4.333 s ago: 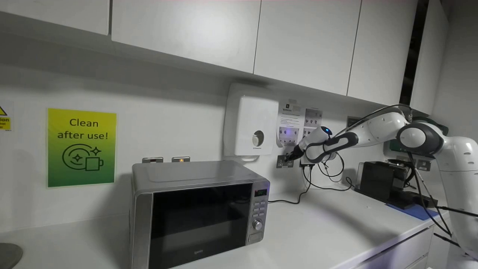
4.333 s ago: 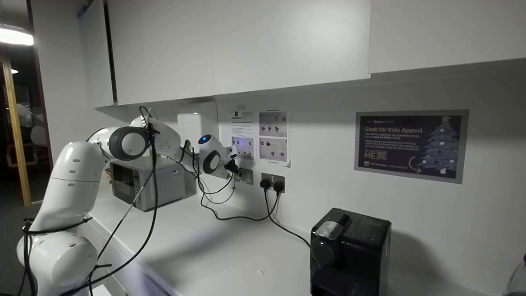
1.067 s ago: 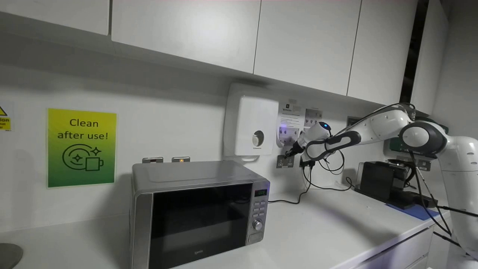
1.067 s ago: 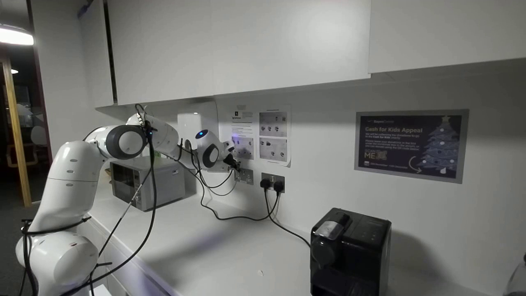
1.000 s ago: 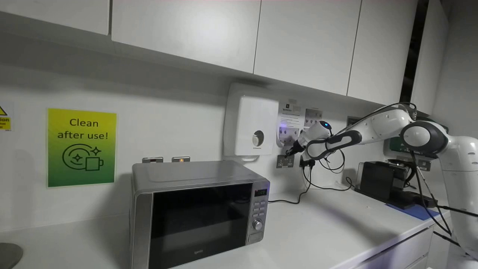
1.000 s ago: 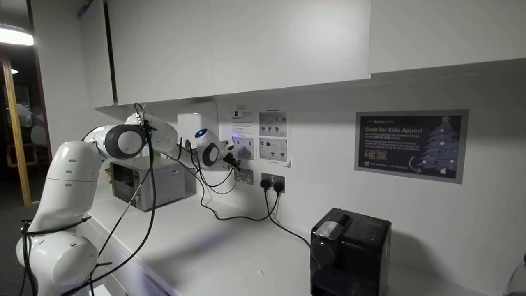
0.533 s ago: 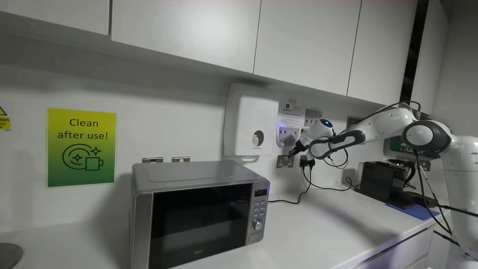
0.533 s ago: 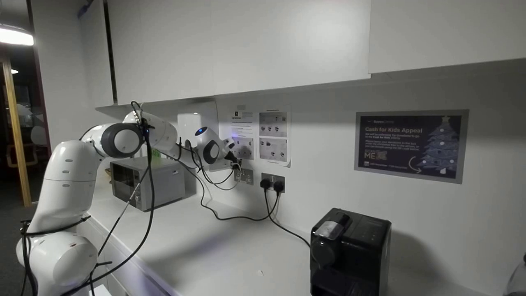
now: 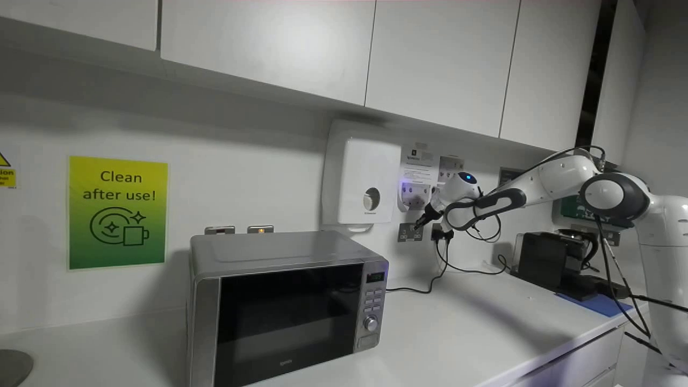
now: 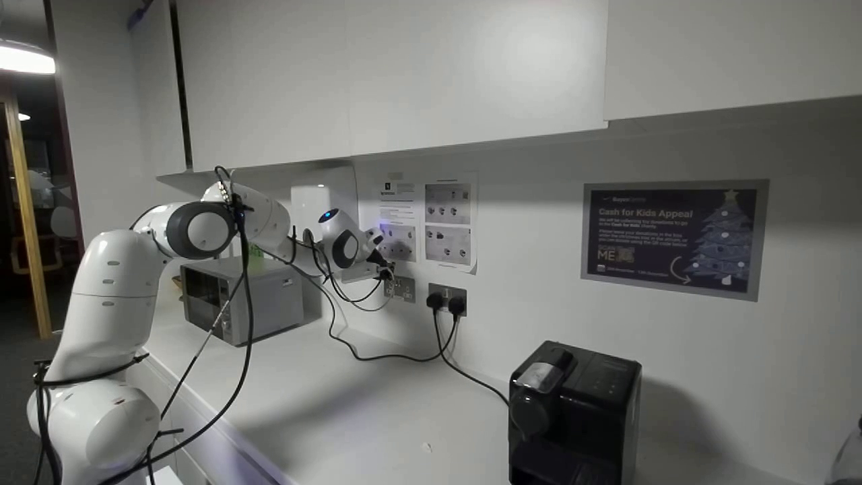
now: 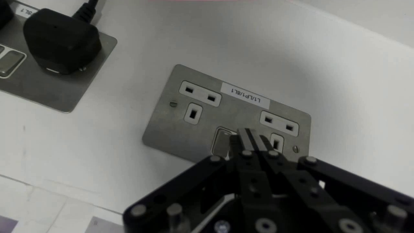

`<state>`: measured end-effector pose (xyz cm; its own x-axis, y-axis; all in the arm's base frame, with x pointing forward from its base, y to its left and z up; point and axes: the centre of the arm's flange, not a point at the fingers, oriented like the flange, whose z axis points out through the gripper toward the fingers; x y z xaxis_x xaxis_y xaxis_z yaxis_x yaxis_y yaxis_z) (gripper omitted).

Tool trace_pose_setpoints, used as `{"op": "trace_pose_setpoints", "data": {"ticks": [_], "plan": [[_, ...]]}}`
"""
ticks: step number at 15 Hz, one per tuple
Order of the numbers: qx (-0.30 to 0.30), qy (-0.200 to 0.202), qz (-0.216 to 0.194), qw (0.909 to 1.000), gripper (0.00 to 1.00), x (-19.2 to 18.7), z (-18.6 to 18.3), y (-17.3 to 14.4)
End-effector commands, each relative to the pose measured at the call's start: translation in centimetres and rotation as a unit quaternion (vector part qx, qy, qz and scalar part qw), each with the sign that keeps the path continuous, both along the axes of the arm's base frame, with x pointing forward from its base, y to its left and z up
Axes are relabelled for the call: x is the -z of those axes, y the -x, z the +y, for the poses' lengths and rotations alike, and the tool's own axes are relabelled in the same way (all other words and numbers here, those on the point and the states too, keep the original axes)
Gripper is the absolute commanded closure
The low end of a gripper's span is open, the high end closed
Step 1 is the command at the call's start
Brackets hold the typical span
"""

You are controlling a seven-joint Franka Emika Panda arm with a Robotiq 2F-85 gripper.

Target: Press the switches on the bottom left socket.

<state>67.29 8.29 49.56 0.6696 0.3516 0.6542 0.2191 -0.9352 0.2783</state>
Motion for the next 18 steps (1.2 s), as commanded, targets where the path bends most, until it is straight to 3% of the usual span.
{"op": "trace_pose_setpoints", "data": {"ticks": [1, 18], "plan": [[0.0, 0.0, 0.0, 1.0, 0.99, 0.0, 0.0, 0.0], [-0.001, -0.012, -0.002, 0.9999, 1.0, 1.1, 0.4, -0.9]]}}
